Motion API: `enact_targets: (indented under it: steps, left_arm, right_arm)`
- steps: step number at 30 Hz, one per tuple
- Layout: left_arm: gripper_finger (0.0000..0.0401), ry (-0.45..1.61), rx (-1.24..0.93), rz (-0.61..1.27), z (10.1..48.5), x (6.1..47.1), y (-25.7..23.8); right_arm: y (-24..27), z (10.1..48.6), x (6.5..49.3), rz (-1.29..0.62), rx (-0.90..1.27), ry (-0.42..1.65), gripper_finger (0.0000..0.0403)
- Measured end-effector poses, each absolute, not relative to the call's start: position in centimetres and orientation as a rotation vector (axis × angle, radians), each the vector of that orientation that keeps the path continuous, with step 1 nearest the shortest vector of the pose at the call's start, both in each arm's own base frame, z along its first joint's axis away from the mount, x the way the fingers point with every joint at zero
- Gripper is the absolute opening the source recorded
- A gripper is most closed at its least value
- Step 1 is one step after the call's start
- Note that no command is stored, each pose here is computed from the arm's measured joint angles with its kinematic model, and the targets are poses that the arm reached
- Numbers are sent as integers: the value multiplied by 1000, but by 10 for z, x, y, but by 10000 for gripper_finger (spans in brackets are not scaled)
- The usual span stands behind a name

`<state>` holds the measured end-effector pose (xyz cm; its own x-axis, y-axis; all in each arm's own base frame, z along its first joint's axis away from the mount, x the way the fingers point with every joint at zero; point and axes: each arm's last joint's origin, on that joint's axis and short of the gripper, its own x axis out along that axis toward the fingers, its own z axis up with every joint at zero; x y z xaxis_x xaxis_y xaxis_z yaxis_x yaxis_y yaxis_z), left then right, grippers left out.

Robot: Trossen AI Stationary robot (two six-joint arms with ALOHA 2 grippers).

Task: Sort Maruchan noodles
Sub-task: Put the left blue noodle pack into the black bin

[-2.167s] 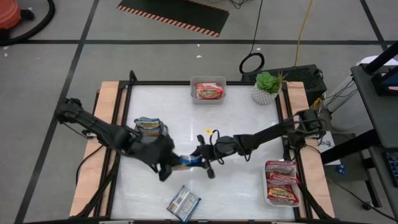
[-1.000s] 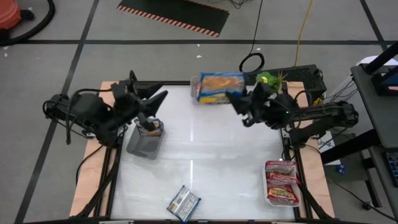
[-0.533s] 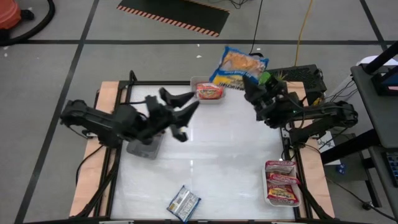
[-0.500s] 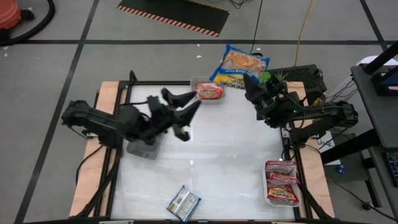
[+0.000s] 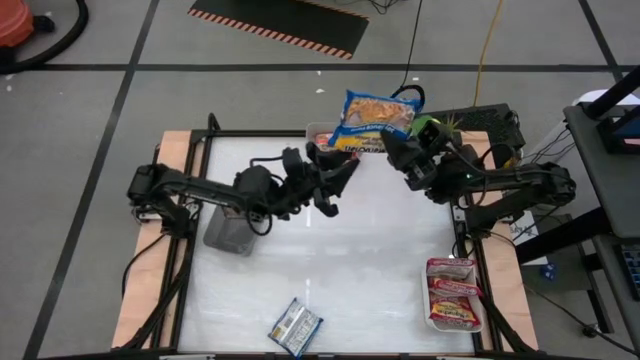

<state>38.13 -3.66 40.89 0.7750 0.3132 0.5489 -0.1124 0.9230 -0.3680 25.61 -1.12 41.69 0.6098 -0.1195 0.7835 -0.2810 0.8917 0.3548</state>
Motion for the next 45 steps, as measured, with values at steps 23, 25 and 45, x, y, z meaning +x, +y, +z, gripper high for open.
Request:
enact_targets:
  steps: [23, 25, 45]
  left_arm:
    - [259, -702, -253, 144, 412, 381, -28]
    - [259, -704, -254, 143, 412, 381, -28]
    - [260, -697, -298, 239, 412, 378, -39]
  right_arm:
    - [-11, 410, 265, 76, 457, -815, 121]
    - [-11, 409, 265, 58, 465, -816, 121]
    - [-12, 403, 271, 13, 466, -748, 116]
